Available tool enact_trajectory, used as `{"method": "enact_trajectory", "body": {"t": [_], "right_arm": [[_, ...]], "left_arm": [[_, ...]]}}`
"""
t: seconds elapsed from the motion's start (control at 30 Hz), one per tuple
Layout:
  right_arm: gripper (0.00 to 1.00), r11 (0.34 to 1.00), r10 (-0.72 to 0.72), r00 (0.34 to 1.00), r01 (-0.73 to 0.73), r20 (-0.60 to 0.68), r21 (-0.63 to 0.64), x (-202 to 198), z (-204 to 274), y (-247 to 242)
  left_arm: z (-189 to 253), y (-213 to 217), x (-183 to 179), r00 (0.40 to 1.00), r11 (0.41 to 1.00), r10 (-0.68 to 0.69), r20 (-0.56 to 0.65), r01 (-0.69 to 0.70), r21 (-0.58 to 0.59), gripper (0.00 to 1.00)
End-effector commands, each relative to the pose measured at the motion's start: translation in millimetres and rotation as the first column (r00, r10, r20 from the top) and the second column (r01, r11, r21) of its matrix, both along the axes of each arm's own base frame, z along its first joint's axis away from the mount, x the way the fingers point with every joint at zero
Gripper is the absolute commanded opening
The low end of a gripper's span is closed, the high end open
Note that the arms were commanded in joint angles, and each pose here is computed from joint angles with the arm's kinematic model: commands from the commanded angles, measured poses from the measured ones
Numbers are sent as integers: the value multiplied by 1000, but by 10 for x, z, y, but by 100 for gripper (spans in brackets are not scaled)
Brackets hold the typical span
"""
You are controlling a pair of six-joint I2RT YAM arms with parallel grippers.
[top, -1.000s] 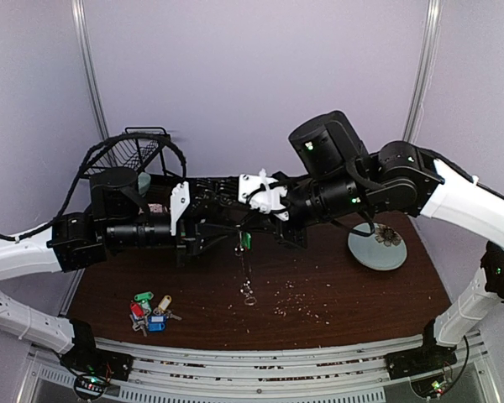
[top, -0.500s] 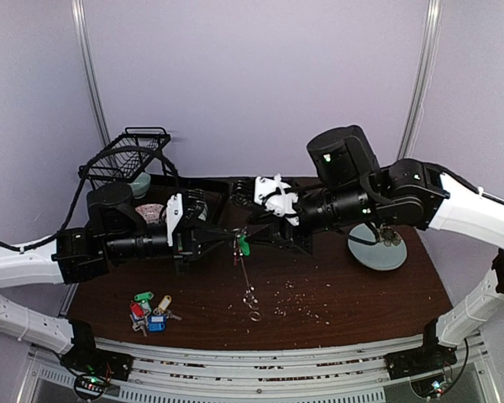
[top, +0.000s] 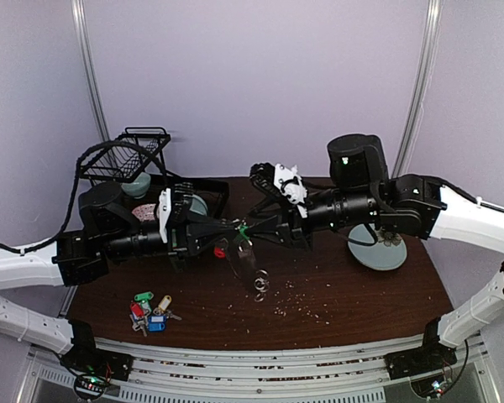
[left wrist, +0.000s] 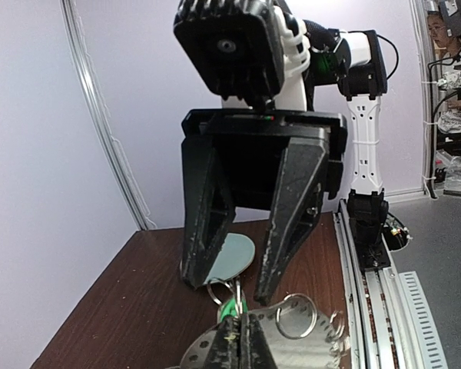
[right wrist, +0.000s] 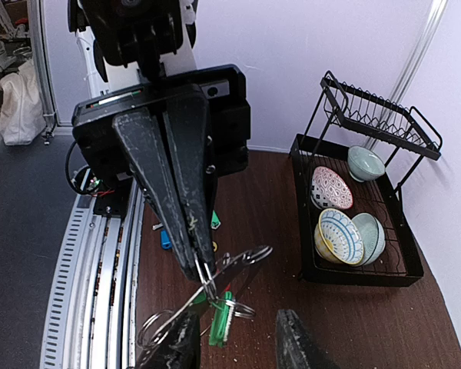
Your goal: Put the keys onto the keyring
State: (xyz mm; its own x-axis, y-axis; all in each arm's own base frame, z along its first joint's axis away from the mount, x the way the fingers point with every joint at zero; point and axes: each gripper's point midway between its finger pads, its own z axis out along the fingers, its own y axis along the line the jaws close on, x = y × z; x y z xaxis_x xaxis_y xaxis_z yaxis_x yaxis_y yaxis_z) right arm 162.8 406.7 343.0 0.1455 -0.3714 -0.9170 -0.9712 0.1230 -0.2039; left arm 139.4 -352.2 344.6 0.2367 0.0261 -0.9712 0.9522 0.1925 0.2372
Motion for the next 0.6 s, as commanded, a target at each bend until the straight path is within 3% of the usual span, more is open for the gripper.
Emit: {"method": "enact_trajectory", "body": {"t": [0.0,0.23,0.57], "right_arm": [[35,997,44,999,-42,-22,60,-59,97,75],[26,999,5,999,-3,-33,47,23,-20,96],[22,999,-2,999,4,-47,42,34,-75,113]], "left_arm": [[294,59,-38,999,994,-4,49,9,-106,0],[341,87,-65,998,991,-9,63,18,-133,0],[397,137,-52,997,985,14,72,-1,-171,0]]}}
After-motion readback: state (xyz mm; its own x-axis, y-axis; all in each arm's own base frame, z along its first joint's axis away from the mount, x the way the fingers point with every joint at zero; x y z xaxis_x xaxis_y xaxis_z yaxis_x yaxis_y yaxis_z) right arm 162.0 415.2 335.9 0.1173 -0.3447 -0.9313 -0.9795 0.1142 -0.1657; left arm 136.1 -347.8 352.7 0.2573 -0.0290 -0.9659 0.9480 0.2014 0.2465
